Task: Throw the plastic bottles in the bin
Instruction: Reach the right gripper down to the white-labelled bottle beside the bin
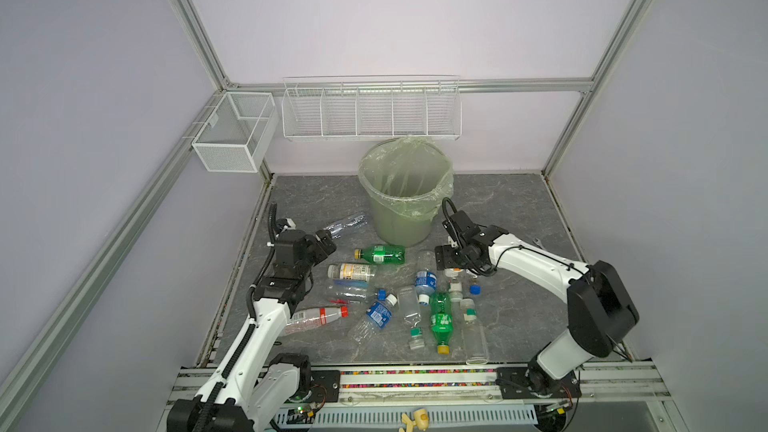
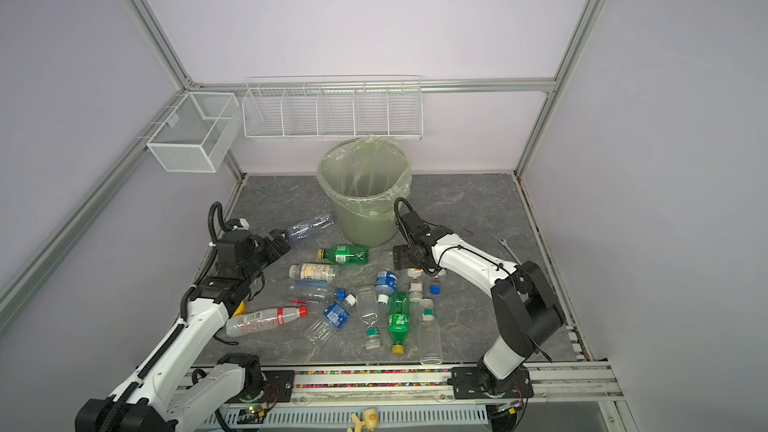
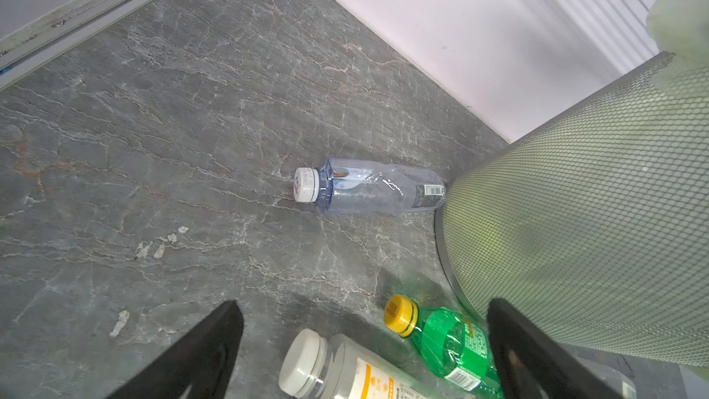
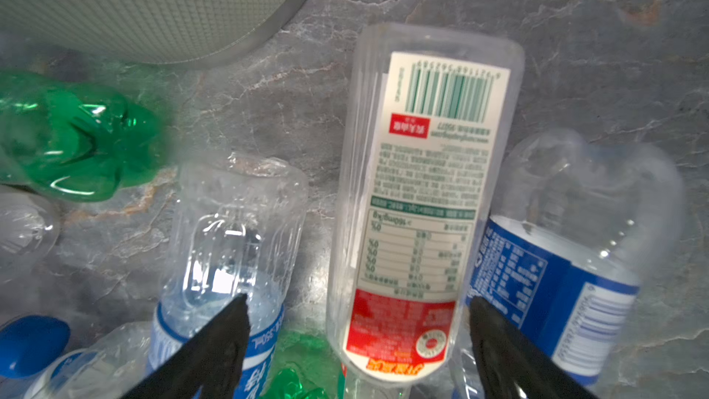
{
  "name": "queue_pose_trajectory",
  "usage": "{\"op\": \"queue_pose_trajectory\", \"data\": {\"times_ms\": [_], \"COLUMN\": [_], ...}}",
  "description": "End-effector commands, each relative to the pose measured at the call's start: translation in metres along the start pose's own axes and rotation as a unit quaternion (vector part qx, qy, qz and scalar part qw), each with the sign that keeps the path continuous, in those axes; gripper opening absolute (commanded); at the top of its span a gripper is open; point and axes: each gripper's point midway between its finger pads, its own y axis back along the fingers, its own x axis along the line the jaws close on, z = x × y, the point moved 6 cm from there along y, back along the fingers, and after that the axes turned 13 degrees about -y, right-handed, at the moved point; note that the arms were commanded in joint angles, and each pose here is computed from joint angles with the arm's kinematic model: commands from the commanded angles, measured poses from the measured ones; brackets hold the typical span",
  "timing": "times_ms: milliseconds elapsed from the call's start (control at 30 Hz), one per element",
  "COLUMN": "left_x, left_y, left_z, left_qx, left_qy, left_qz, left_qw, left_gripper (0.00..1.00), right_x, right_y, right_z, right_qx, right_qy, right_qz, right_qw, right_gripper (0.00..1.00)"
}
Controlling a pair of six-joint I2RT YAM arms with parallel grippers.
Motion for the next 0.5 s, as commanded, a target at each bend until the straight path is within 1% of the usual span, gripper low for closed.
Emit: {"op": "queue_pose_trajectory", "data": {"times_ms": [0,167,300,467], "left_x": [0.003,0.003,0.002,0.003], "left_y": [0.001,0.001,0.0,-0.002], "left_z": [-0.002,-0.001,-0.001,-0.003], "left_qx": [-0.007,-0.008,-0.006,-0.002], "left_qy": [0.004,0.004,0.003,0.005], "left_qz": [0.004,0.003,0.002,0.002], "left_qw": [1.0,1.0,1.0,1.0], "left_gripper": [0.99,0.99,0.99,0.99], "right_x": [0.002,0.001,-0.001,0.001], "right_y": [0.0,-0.002,-0.008,-0.016], "right_z": [0.009,0.013,0.014,0.013], "right_qx": [-0.022,-0.035,-0.033,-0.026], "right_qy": [-0.017,-0.011,-0.015,-0.019], "right_qz": [-0.01,-0.015,-0.012,0.004], "right_qw": [1.0,0.999,0.999,0.999], "right_gripper": [0.92,0.96,1.0,0.9]}}
